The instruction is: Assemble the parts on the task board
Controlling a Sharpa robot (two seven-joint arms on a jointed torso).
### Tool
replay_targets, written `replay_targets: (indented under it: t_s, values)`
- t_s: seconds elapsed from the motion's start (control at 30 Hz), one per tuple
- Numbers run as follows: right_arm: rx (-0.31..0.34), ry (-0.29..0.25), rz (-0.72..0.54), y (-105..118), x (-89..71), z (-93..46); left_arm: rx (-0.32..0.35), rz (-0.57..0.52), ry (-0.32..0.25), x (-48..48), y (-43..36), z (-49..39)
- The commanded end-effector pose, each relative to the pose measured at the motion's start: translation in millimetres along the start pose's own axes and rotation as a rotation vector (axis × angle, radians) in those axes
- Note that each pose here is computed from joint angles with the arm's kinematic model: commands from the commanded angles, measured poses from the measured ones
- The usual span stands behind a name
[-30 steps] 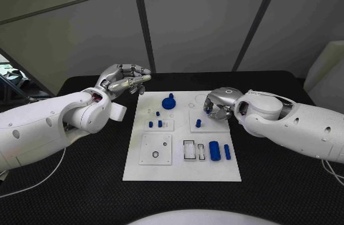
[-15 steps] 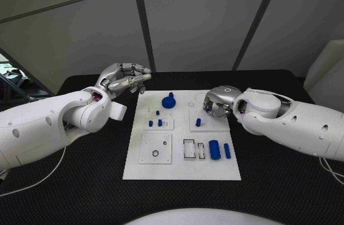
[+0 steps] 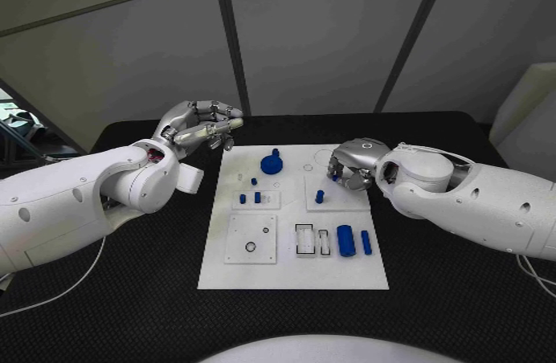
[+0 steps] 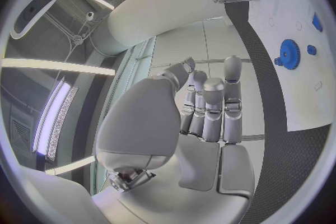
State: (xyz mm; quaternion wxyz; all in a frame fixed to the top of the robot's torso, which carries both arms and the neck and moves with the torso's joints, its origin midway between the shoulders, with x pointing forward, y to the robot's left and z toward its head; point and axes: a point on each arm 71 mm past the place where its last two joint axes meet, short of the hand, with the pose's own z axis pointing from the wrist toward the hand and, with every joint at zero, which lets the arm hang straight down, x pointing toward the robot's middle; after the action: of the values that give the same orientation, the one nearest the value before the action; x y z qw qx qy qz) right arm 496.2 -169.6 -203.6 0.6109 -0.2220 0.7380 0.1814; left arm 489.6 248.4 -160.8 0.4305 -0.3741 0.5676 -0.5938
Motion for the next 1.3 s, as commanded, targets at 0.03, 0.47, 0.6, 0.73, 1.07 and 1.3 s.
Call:
replay_targets:
  t_s: [0.03, 0.47, 0.6, 0.73, 1.07, 1.3]
  values:
    - [-0.001, -0.038, -0.008, 1, -2.9, -1.6, 0.007, -0.006, 0.001, 0.2, -1.0, 0.6]
    - [-0.019, -0.130, 0.015, 5, -12.2, -14.1, 0.002, -0.005, -0.003, -1.3, 0.2, 0.7]
    - [-0.021, -0.153, 0.023, 6, -15.2, -19.6, -0.003, -0.003, -0.007, -2.4, 0.9, 0.8]
    - [-0.038, -0.172, 0.040, 13, -19.3, -26.3, -0.004, -0.004, -0.007, -2.4, 1.4, 0.9]
    - [-0.148, -0.233, 0.097, 57, -39.0, -37.7, -0.007, -0.007, 0.000, -0.2, 2.7, 1.6]
    - [-0.240, -0.237, 0.139, 94, -45.8, -28.1, -0.010, -0.018, 0.001, 2.0, 4.4, 5.2]
